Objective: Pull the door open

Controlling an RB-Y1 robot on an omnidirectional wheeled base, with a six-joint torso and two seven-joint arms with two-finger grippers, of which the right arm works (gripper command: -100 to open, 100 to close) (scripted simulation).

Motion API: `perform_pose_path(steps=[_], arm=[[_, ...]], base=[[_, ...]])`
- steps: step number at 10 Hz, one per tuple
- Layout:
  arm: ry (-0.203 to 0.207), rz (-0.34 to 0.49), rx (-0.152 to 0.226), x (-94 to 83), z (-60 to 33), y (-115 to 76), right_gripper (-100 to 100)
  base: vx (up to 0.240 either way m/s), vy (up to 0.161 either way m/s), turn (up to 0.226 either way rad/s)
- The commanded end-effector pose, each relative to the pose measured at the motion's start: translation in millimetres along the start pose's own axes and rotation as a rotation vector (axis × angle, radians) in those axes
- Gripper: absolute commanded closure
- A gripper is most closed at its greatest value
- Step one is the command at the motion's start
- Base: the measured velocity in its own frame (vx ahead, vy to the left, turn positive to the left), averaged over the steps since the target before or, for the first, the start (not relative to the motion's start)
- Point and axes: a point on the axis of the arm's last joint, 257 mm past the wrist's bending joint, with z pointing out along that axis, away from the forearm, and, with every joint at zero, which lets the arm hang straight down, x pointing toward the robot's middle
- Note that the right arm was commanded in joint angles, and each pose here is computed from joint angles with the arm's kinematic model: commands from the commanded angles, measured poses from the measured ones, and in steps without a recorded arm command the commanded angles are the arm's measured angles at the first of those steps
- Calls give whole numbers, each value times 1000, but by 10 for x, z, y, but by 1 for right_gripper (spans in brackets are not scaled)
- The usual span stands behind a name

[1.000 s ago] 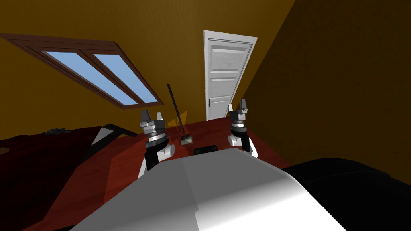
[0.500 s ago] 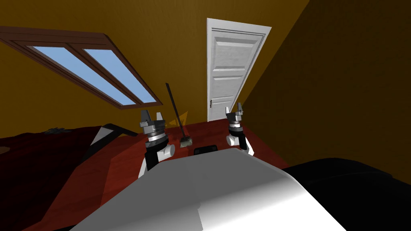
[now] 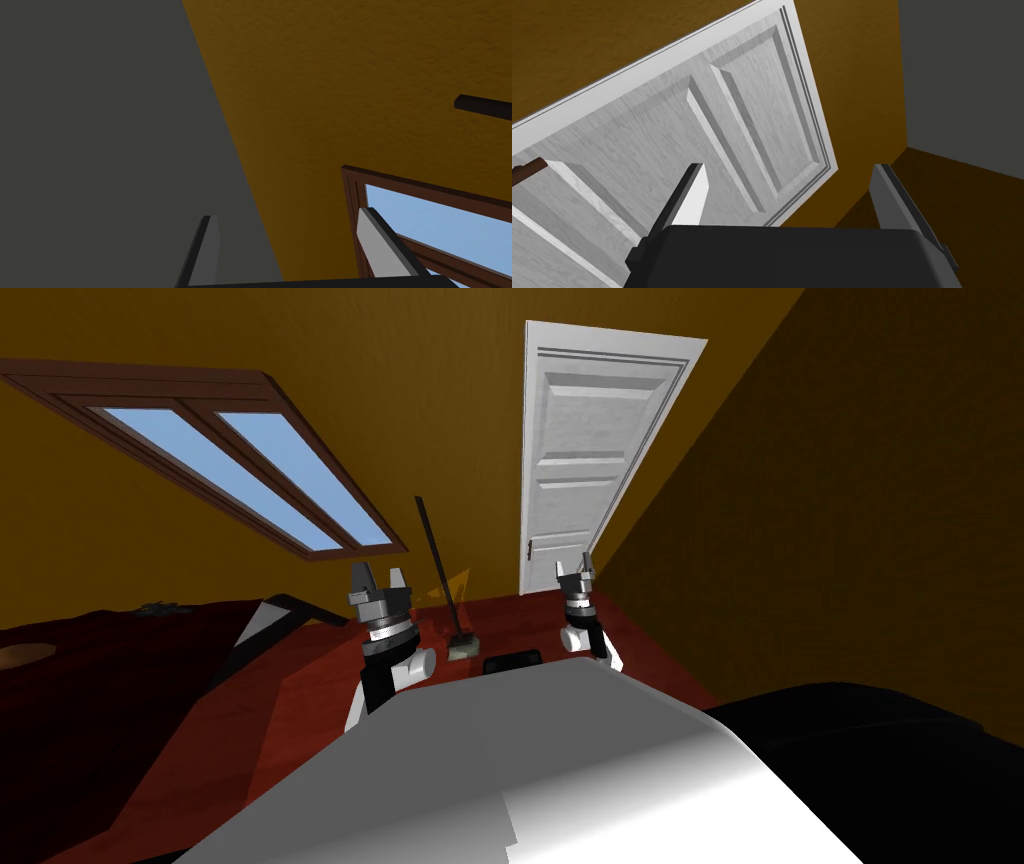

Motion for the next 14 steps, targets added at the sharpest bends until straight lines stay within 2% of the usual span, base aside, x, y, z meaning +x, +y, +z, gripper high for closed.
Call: perform_pose_path(steps=[1,3,8,14], arm=[[-13,61,20,-55,-55,-129,-100],[-36,144,49,-138,-135,-317,-100],[-85,288,98,-293,-301,-645,-100],[-163,458,153,-504,-553,-1041,-100]], base=[[132,-43,89],[126,-41,91],[104,-30,70],[95,-39,74]])
